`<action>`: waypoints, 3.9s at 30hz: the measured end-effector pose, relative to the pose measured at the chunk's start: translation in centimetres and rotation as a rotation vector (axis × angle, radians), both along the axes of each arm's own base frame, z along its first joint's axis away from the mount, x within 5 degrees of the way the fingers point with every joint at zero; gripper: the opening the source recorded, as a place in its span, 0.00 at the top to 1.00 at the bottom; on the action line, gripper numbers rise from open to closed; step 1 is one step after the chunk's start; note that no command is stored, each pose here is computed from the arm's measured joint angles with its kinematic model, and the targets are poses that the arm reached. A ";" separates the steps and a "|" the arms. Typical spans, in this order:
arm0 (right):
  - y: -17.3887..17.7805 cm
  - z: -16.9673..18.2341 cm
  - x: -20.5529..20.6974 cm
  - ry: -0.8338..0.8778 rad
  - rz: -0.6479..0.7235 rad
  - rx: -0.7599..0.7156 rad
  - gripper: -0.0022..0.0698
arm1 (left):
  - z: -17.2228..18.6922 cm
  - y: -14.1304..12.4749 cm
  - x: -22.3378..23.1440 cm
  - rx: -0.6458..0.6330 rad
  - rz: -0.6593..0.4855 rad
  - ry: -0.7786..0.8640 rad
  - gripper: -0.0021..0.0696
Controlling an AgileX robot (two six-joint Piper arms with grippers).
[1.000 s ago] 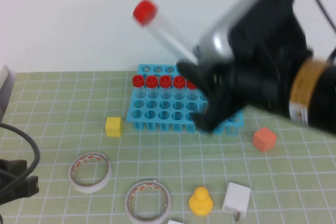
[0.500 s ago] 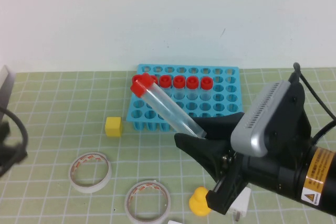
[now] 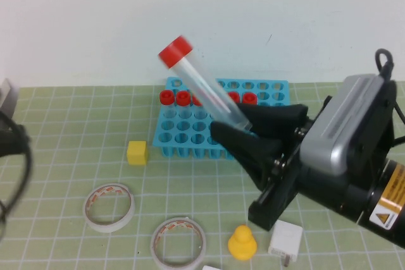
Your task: Place the test tubes
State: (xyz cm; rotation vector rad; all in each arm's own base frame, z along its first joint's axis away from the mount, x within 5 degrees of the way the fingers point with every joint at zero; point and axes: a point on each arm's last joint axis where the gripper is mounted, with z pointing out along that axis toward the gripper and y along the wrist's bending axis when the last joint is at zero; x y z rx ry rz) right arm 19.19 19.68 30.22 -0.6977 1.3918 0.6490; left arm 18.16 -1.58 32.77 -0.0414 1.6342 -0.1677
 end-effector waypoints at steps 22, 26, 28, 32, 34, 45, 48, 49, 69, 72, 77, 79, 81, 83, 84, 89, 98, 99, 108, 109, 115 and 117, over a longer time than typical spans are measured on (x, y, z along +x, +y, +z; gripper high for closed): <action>0.7 -1.6 1.5 0.046 -0.054 0.086 0.65 | 1.1 -9.6 -3.6 -0.157 -0.582 -0.077 0.97; 1.2 -1.7 1.7 -0.010 -0.022 0.147 0.65 | 1.4 -9.6 -3.6 -0.257 -0.584 -0.075 0.90; 1.5 -1.8 1.6 -0.053 0.011 0.159 0.65 | 1.6 -9.5 -3.6 -0.292 -0.587 -0.081 0.82; 2.3 -2.4 1.4 -0.080 0.085 0.151 0.65 | 1.7 -9.5 -3.6 -0.348 -0.586 -0.077 0.56; 2.6 -2.8 1.3 -0.064 0.117 0.158 0.65 | 1.8 -9.5 -3.6 -0.365 -0.583 -0.073 0.45; 3.5 -4.2 1.4 -0.067 0.195 0.177 0.65 | 1.7 -9.1 -3.3 -0.507 -0.533 -0.027 0.32; 3.9 -5.0 1.3 -0.064 0.226 0.144 0.65 | 1.9 -9.1 -3.3 -0.514 -0.534 -0.042 0.32; 4.0 -5.1 1.3 -0.063 0.233 0.136 0.65 | 1.9 -9.1 -3.3 -0.516 -0.535 -0.046 0.32; 5.1 -5.3 0.6 -0.075 0.155 0.156 0.65 | 2.1 -9.0 -3.3 -0.504 -0.531 -0.073 0.39; 4.8 -5.2 1.0 -0.056 0.111 0.179 0.65 | 2.1 -9.0 -3.3 -0.493 -0.531 -0.082 0.37; 4.8 -5.2 1.0 -0.041 0.111 0.190 0.65 | 1.9 -9.1 -3.3 -0.474 -0.529 -0.061 0.33; 4.8 -5.2 1.0 -0.017 0.115 0.208 0.65 | 1.7 -9.1 -3.3 -0.466 -0.527 -0.039 0.31; 4.8 -5.2 1.0 0.000 0.118 0.221 0.65 | 1.6 -9.1 -3.3 -0.463 -0.527 -0.033 0.29; 4.8 -5.2 1.0 0.014 0.121 0.231 0.65 | 1.6 -9.1 -3.3 -0.462 -0.526 -0.031 0.29; 4.8 -5.2 1.0 0.018 0.123 0.234 0.65 | 1.6 -9.1 -3.3 -0.462 -0.526 -0.029 0.29; 5.0 -5.3 0.7 0.019 0.154 0.228 0.65 | 1.6 -9.1 -3.3 -0.462 -0.526 -0.029 0.29; 5.2 -5.3 0.4 0.011 0.194 0.211 0.65 | 1.5 -9.1 -3.3 -0.469 -0.525 -0.011 0.38; 5.2 -5.3 0.4 0.011 0.194 0.211 0.65 | 1.4 -9.2 -3.3 -0.471 -0.524 -0.002 0.42; 5.2 -5.3 0.4 0.011 0.197 0.211 0.65 | 1.3 -9.2 -3.3 -0.492 -0.525 0.023 0.60; 5.2 -5.3 0.4 0.011 0.197 0.211 0.65 | 1.3 -9.2 -3.3 -0.486 -0.527 0.022 0.60; 5.2 -5.3 0.4 0.011 0.199 0.208 0.65 | 1.3 -9.3 -3.4 -0.456 -0.538 0.011 0.60; 5.2 -5.3 0.3 0.009 0.203 0.206 0.64 | 1.3 -9.3 -3.4 -0.452 -0.539 0.010 0.60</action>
